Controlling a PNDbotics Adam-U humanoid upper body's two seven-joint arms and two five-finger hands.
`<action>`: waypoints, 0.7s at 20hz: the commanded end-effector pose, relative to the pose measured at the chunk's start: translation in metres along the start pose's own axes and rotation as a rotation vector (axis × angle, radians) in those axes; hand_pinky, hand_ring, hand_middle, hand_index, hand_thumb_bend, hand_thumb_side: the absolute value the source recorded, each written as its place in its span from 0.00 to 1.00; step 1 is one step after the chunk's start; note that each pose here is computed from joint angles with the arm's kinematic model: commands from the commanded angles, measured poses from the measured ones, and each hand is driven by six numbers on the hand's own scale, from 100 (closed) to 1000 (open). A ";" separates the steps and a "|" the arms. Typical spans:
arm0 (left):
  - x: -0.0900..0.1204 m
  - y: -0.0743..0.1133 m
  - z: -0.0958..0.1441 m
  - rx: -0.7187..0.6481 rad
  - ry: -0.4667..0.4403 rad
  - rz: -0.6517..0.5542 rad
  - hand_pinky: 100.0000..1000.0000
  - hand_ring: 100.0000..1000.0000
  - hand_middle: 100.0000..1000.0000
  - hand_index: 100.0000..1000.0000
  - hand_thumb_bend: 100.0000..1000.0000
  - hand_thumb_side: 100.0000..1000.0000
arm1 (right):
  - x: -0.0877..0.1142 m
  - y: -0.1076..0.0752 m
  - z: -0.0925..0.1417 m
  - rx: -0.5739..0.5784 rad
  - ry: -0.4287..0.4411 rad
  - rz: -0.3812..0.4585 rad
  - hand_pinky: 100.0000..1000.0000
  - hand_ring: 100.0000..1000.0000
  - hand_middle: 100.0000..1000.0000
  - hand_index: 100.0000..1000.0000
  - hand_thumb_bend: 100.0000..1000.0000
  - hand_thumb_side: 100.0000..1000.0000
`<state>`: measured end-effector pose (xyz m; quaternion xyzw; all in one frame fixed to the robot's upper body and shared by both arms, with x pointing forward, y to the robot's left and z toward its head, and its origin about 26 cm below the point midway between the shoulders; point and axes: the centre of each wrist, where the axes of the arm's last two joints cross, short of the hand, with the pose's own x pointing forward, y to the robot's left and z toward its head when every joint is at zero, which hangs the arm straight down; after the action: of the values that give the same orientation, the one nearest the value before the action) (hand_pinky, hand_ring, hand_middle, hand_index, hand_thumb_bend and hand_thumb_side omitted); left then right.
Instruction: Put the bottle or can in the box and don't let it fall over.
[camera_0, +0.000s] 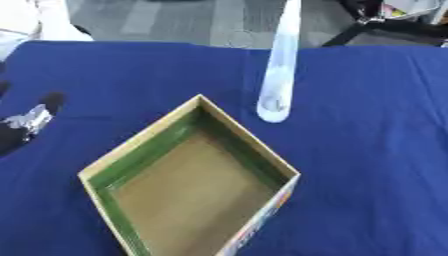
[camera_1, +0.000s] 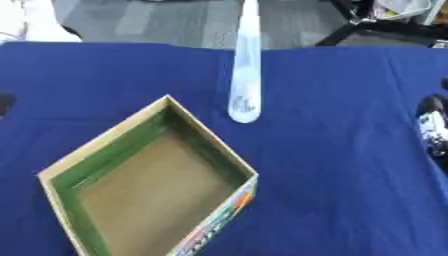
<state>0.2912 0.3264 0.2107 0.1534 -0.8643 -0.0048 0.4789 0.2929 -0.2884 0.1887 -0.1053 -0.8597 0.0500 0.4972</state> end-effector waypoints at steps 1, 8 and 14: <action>0.005 0.001 0.001 -0.017 -0.017 -0.011 1.00 1.00 1.00 0.92 0.59 0.00 | 0.007 -0.004 0.001 0.053 -0.012 0.055 1.00 1.00 1.00 1.00 0.00 0.41; -0.001 0.004 0.008 -0.014 0.009 -0.022 1.00 1.00 1.00 0.92 0.59 0.00 | 0.005 -0.003 0.003 0.110 0.022 0.076 1.00 1.00 1.00 1.00 0.00 0.41; -0.005 0.005 0.013 -0.008 0.030 -0.029 1.00 1.00 1.00 0.92 0.59 0.00 | 0.010 0.001 -0.002 0.169 0.037 0.092 1.00 1.00 1.00 1.00 0.00 0.43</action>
<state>0.2852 0.3293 0.1922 0.1571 -0.8487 -0.0071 0.5049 0.2923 -0.2843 0.1875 -0.0959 -0.8331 0.1265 0.5299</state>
